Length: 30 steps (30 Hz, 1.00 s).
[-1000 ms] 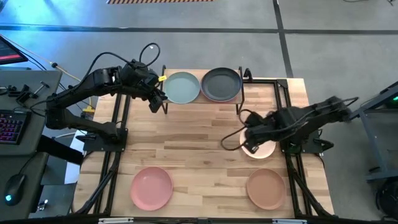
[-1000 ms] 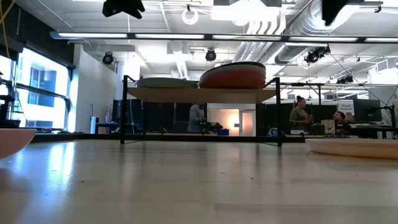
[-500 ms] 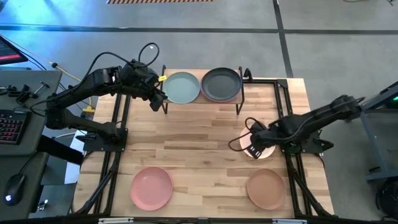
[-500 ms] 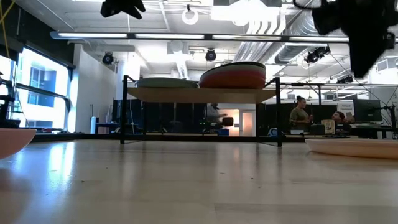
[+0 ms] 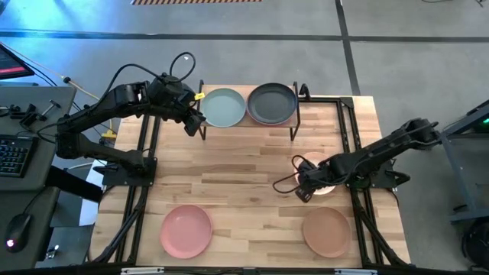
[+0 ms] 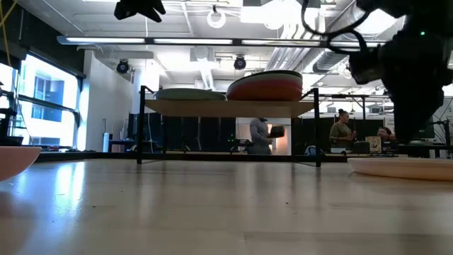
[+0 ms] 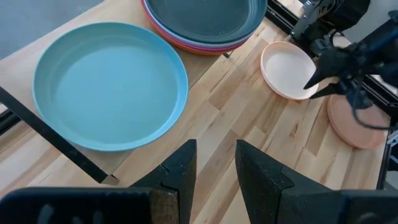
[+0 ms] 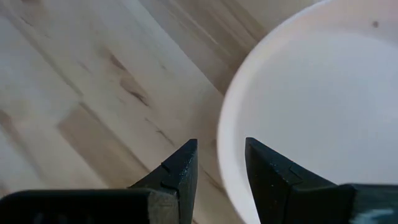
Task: Place and stack plates onto a shelf
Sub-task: Stack the light orange plate on top of the gray plate on the shelf
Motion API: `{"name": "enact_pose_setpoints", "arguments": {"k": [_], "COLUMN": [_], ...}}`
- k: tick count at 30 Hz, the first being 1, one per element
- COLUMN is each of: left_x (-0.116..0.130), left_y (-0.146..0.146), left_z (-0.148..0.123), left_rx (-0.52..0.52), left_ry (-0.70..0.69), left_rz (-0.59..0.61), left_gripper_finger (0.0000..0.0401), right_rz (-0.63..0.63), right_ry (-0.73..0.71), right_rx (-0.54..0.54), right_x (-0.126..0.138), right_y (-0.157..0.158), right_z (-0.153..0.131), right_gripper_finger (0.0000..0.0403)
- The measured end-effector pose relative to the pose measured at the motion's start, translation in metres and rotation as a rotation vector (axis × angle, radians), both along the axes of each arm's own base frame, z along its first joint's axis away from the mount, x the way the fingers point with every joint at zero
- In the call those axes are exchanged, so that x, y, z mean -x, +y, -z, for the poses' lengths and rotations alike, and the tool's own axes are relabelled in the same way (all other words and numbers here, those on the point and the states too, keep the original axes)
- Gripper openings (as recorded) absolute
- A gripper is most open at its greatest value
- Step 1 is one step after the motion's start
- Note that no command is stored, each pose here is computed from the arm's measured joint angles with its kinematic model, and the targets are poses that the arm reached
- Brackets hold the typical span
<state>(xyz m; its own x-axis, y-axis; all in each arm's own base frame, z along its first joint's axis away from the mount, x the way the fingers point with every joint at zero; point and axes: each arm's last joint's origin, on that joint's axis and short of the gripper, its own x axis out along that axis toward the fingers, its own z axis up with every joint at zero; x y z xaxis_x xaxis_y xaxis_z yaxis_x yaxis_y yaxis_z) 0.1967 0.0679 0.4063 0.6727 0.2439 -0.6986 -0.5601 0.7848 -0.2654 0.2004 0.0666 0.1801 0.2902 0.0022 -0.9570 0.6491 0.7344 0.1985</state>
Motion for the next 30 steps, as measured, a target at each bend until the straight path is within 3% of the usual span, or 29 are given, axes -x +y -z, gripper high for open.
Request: {"name": "enact_pose_setpoints", "arguments": {"k": [10, 17, 20, 25, 30], "left_x": [0.0, 0.0, 0.0, 0.0, 0.0], "left_y": [0.0, 0.0, 0.0, 0.0, 0.0], "left_z": [0.0, 0.0, 0.0, 0.0, 0.0], "left_rx": [0.0, -0.003, -0.011, -0.013, -0.019], "left_ry": [0.001, 0.002, 0.005, 0.007, 0.009], "left_rz": [0.0, 0.003, 0.011, 0.013, 0.019], "left_gripper_finger": [0.0102, 0.0102, 0.0102, 0.0102, 0.0102], "right_rz": [-0.057, -0.029, 0.003, 0.058, 0.099], "right_ry": [0.1, 0.168, 0.185, 0.187, 0.222], "right_rx": [0.034, 0.044, 0.046, 0.033, 0.004], "right_x": [-0.019, -0.022, -0.022, -0.022, -0.018], "right_y": [0.007, 0.008, 0.008, 0.008, 0.008], "right_z": [0.025, 0.04, 0.043, 0.042, 0.037], "right_gripper_finger": [0.0113, 0.011, 0.009, 0.0017, 0.0006]}}
